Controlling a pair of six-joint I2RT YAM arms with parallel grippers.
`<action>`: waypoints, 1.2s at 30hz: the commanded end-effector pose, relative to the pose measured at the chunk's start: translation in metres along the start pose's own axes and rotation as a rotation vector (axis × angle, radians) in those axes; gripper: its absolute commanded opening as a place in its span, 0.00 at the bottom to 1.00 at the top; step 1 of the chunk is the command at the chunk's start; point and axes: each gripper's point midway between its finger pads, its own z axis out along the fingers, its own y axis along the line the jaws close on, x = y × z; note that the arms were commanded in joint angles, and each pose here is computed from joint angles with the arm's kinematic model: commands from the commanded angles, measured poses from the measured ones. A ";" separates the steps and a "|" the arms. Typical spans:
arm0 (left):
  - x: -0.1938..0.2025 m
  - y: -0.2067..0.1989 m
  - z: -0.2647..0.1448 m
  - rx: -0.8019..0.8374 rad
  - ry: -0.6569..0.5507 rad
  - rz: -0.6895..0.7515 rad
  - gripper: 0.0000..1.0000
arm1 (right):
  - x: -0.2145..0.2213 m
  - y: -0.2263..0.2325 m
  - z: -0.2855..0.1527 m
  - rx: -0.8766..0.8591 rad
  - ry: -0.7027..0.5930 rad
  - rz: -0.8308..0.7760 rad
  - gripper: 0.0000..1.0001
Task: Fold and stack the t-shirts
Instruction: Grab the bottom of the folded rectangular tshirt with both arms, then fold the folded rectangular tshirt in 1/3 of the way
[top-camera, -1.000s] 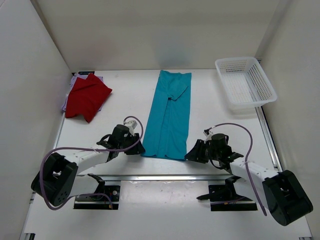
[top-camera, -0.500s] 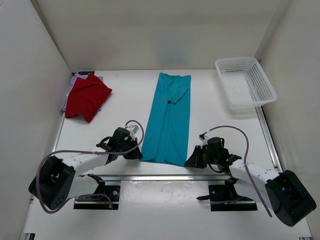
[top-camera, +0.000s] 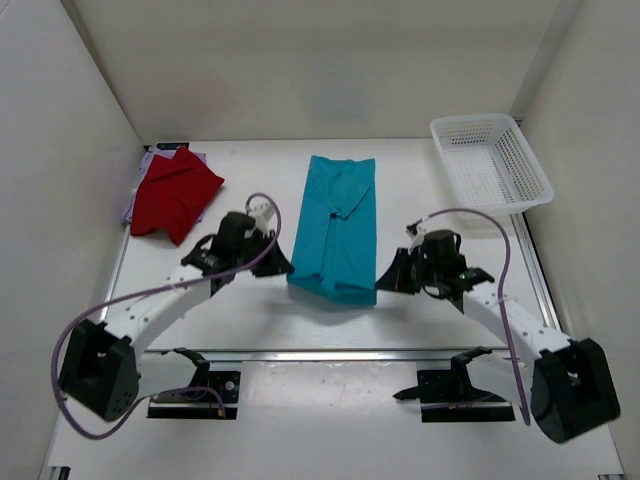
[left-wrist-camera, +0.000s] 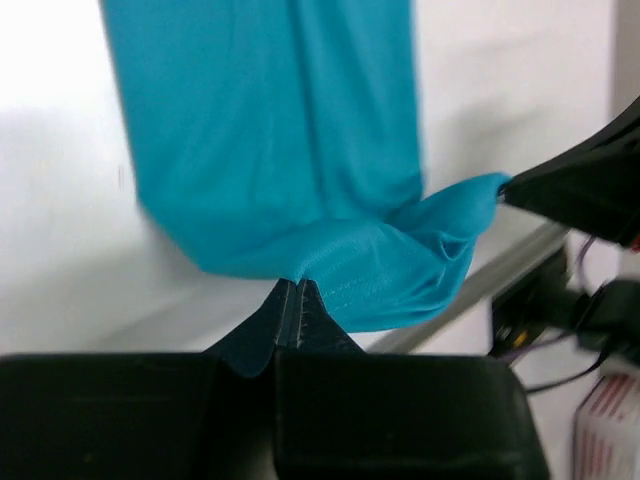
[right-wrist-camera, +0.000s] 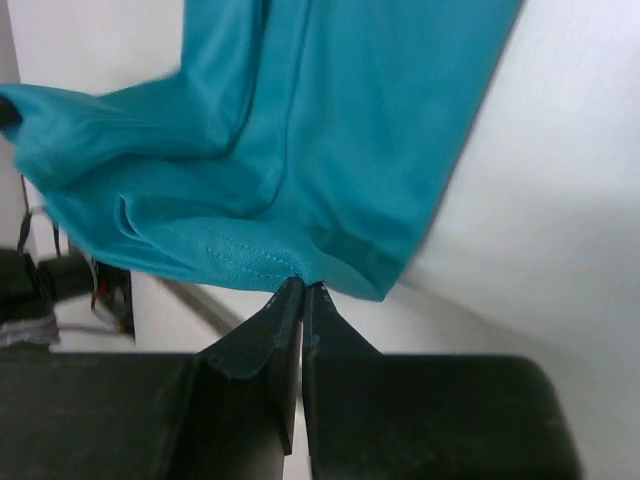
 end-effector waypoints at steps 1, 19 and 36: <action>-0.065 -0.014 0.011 0.003 -0.103 0.004 0.00 | -0.066 0.010 0.000 0.024 -0.104 -0.143 0.00; -0.183 0.042 0.136 -0.124 -0.117 -0.112 0.00 | -0.205 -0.064 0.079 0.064 -0.137 -0.015 0.00; -0.218 0.049 0.099 -0.104 -0.312 -0.141 0.40 | -0.240 -0.031 0.062 0.157 -0.273 -0.173 0.35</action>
